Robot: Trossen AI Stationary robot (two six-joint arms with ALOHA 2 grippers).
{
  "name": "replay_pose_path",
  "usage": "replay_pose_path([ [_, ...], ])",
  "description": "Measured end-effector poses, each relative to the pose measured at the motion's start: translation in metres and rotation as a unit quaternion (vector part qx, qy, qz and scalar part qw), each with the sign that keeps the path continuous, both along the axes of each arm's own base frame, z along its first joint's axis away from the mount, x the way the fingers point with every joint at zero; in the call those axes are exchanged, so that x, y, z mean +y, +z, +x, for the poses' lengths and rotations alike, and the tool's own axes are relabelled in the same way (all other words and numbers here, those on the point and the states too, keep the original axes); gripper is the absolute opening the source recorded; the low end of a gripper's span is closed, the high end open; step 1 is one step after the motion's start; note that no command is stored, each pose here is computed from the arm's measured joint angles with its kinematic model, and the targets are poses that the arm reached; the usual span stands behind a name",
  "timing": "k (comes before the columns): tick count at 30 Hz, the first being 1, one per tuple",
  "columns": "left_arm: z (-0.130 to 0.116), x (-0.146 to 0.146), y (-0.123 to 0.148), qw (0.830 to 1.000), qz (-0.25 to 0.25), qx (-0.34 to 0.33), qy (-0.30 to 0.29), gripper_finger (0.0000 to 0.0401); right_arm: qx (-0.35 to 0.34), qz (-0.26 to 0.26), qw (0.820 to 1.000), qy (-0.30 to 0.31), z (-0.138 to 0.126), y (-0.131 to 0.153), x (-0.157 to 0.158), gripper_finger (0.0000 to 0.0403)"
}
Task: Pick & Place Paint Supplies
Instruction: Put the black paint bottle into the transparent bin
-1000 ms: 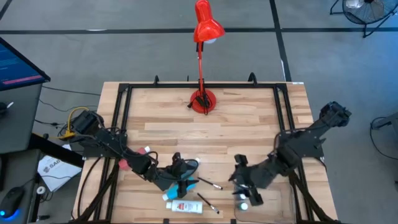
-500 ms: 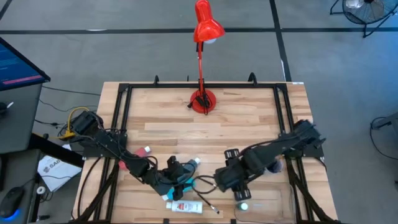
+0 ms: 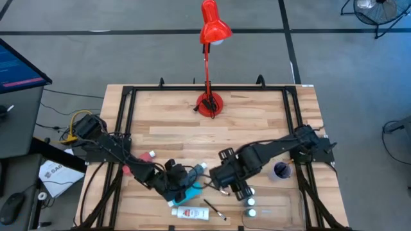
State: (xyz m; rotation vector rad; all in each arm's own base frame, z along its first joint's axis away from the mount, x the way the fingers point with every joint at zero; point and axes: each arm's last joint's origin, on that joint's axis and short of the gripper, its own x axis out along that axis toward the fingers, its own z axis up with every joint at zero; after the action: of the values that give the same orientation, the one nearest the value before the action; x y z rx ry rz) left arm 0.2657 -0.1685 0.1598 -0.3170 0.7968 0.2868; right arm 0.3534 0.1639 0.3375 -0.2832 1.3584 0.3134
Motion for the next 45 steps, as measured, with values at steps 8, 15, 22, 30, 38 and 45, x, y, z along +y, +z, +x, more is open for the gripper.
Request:
replay_pose_path([
  [8,-0.003,0.023,-0.009,0.994,-0.009,0.110,0.004,0.0246,0.003,-0.001,1.000,-0.017,0.004,0.000,-0.010,0.0228],
  [15,-0.003,0.040,-0.018,0.989,-0.006,0.151,-0.005,0.0246,0.029,-0.005,0.998,-0.056,-0.001,-0.001,-0.011,0.0228],
  [22,-0.011,0.057,-0.035,0.987,-0.018,0.160,0.008,0.0230,0.028,-0.003,0.998,-0.062,-0.001,-0.001,-0.011,0.0228],
  [30,-0.008,0.057,-0.037,0.989,-0.004,0.144,-0.022,0.0201,0.051,0.042,0.992,-0.105,-0.001,-0.001,-0.011,0.0228],
  [38,-0.004,0.061,-0.036,0.990,-0.001,0.137,-0.039,0.0229,0.068,0.063,0.989,-0.119,-0.003,-0.002,-0.008,0.0228],
  [45,-0.001,0.061,-0.036,0.991,0.006,0.124,-0.052,0.0216,0.100,0.077,0.984,-0.129,-0.004,-0.012,-0.005,0.0228],
])
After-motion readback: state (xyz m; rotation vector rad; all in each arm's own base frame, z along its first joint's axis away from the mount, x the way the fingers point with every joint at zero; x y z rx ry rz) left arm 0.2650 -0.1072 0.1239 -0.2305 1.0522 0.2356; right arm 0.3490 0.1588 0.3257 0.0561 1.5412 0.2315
